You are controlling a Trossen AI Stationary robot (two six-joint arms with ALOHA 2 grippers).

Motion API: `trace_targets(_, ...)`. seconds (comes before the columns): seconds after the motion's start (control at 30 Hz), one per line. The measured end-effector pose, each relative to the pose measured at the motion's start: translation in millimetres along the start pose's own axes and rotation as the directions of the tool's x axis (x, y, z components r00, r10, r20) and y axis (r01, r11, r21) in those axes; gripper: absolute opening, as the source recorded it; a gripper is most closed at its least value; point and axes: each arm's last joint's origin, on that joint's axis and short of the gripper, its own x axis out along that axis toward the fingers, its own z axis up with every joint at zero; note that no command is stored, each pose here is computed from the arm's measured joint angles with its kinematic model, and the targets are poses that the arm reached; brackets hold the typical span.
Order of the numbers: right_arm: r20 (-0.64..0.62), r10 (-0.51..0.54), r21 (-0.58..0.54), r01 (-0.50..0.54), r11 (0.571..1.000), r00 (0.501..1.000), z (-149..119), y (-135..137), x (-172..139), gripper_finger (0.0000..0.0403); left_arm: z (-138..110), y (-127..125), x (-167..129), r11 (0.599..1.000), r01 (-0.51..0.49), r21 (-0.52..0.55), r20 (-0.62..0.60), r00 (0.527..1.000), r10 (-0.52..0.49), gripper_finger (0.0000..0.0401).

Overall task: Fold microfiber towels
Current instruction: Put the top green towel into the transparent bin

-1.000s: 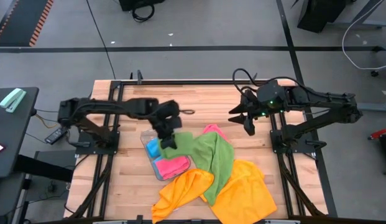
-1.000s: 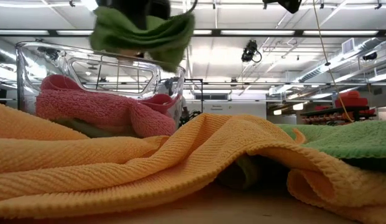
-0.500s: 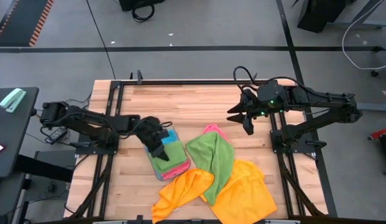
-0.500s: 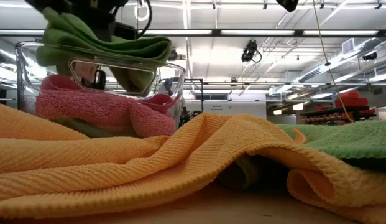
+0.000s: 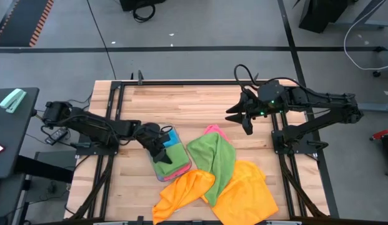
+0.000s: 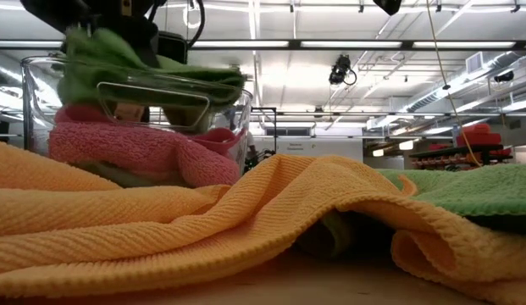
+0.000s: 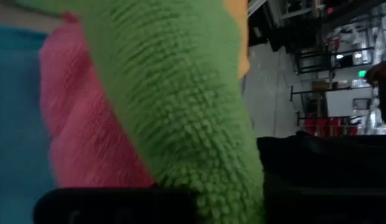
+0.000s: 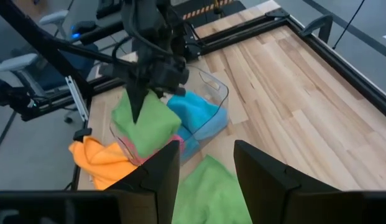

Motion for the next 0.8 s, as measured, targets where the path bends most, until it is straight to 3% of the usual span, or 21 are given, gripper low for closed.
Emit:
trace_targets(0.57,0.007,0.002,-0.009,-0.002,1.000,1.000,1,0,0,0.0161,-4,16,26,0.998,-0.035,-0.049,-0.071,0.997,0.032,0.0034)
trace_targets(0.8,0.010,0.004,-0.018,-0.004,1.000,1.000,1,0,0,0.0161,-6,19,34,0.996,-0.064,-0.069,-0.085,0.995,0.058,0.0111)
